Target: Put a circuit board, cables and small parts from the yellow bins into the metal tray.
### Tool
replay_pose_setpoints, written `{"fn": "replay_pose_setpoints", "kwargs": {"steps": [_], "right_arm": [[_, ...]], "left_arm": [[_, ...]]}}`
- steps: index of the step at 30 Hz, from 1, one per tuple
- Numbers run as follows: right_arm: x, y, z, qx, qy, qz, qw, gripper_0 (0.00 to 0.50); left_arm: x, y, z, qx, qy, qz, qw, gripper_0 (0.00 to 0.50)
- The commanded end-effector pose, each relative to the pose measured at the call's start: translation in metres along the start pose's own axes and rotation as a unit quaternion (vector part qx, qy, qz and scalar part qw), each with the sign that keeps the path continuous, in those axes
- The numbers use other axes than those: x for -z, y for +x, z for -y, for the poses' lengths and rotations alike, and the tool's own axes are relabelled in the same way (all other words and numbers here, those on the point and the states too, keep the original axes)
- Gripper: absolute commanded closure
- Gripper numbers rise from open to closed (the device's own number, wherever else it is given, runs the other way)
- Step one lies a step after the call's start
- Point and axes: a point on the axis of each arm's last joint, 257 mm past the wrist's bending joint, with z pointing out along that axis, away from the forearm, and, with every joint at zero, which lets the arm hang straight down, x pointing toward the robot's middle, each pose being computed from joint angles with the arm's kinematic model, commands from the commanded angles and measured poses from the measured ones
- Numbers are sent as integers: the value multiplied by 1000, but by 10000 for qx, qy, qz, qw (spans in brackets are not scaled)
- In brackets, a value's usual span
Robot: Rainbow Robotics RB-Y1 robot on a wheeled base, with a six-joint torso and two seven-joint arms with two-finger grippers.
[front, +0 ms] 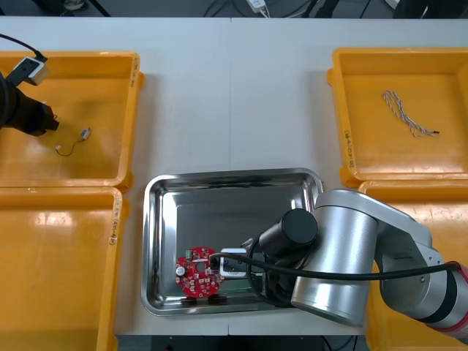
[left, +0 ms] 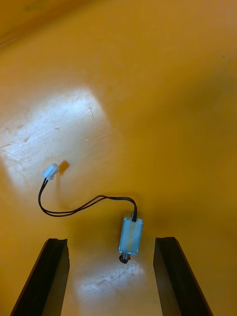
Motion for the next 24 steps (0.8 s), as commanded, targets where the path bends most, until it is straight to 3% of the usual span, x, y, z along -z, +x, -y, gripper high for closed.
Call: {"fn": "replay_pose_setpoints", "kwargs": {"steps": [1, 9, 17, 19, 20, 21, 24], "right_arm": [[23, 2, 11, -270, 67, 79, 9996, 0], [61, 15, 27, -495, -99, 57, 9987, 0], [102, 13, 75, -928, 189, 566, 9939, 0], [112, 15, 88, -1056, 295, 658, 9918, 0], [119, 16, 96, -1133, 380, 717, 9902, 0], [126, 19, 105, -1221, 478, 768, 9884, 0], [137, 27, 119, -1395, 637, 816, 9848, 0]], "left_arm": [[0, -30, 9, -862, -40, 245, 9960, 0], [-3, -28, 12, -908, -27, 227, 9956, 0], [-6, -27, 14, -931, -34, 220, 9954, 8], [-7, -27, 15, -938, -20, 220, 9953, 232], [-7, -26, 16, -931, -16, 213, 9954, 405], [-8, -28, 18, -949, -13, 235, 9952, 499], [-11, -27, 18, -973, -31, 250, 9949, 500]]}}
